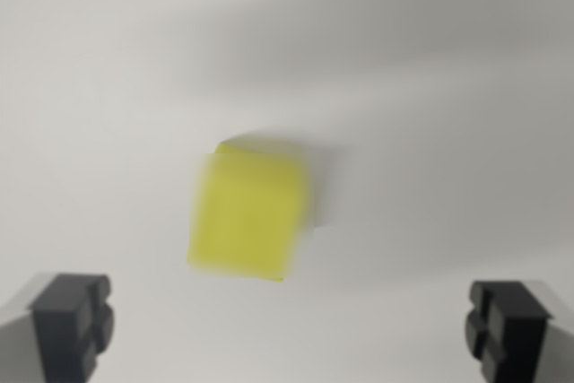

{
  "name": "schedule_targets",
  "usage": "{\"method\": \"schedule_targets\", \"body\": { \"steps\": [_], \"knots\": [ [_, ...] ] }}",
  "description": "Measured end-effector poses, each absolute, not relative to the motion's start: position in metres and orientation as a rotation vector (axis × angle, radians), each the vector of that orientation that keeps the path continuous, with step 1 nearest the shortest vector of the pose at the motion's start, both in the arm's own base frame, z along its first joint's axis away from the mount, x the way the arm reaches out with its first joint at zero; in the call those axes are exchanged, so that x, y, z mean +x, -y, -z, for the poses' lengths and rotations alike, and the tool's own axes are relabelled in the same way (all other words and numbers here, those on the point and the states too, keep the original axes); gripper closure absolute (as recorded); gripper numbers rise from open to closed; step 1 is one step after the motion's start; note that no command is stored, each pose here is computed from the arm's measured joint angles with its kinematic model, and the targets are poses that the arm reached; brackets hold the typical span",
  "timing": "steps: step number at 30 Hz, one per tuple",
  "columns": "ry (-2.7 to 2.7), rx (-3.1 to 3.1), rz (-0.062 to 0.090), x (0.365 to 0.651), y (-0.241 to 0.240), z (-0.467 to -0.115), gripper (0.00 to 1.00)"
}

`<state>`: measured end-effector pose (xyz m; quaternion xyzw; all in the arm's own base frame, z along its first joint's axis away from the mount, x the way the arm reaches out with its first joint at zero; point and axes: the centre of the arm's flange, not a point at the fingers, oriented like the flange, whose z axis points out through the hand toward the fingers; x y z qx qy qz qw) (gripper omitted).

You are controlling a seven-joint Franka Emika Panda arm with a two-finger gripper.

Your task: Pick yellow cube

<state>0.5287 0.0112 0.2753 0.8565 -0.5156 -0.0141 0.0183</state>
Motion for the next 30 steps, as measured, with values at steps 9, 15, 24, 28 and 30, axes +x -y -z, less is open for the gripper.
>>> {"method": "schedule_targets", "body": {
  "steps": [9,15,24,28,30],
  "knots": [
    [1.67,2.626,0.036,0.52,-0.018,-0.253,0.0],
    [1.714,2.602,0.03,0.513,-0.023,-0.238,0.0],
    [1.781,2.566,0.022,0.504,-0.03,-0.215,0.0],
    [1.81,2.549,0.019,0.5,-0.033,-0.205,0.0],
    [1.824,2.541,0.016,0.498,-0.034,-0.2,0.0]
  ]
}}
